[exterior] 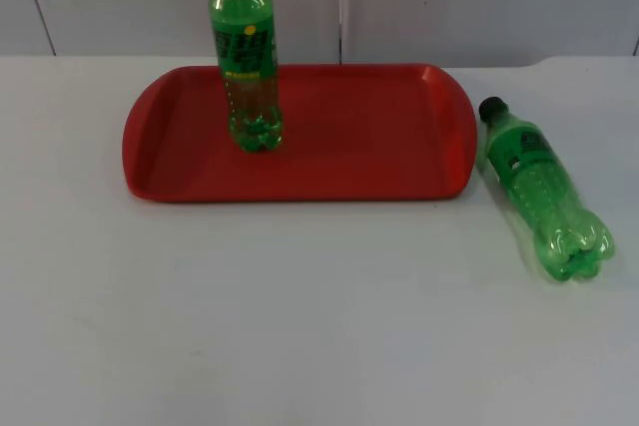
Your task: Place the bottle upright on the tray.
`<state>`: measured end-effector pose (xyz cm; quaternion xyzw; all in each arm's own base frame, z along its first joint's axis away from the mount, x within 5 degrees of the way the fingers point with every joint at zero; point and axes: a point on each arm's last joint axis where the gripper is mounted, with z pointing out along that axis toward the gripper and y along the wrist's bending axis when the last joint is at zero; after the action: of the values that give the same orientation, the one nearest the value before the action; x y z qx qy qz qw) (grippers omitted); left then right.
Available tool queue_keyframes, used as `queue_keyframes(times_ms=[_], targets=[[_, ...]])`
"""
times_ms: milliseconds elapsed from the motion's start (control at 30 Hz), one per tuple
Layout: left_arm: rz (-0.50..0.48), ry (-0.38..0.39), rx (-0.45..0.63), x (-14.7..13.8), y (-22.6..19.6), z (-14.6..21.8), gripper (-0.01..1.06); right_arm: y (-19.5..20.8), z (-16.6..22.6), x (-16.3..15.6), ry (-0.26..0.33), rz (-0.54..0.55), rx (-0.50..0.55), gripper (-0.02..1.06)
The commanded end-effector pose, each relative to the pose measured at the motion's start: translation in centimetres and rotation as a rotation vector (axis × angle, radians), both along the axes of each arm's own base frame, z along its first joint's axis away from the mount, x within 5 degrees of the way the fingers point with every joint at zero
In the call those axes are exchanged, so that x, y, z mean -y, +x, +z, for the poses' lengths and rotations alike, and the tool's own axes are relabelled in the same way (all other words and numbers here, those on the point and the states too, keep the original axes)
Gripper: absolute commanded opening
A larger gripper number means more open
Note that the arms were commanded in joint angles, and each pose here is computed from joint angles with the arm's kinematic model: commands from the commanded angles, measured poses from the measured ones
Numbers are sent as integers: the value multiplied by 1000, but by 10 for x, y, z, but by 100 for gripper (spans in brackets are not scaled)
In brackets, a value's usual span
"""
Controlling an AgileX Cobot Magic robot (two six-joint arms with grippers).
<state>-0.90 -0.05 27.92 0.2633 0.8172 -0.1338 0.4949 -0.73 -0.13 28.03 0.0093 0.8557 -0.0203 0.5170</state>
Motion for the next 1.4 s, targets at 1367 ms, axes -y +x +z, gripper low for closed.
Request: queue_keyframes(times_ms=[1367], targets=[[3,8,-4,-1,0,-2,105,10,45,0,-3,-1,42,105]])
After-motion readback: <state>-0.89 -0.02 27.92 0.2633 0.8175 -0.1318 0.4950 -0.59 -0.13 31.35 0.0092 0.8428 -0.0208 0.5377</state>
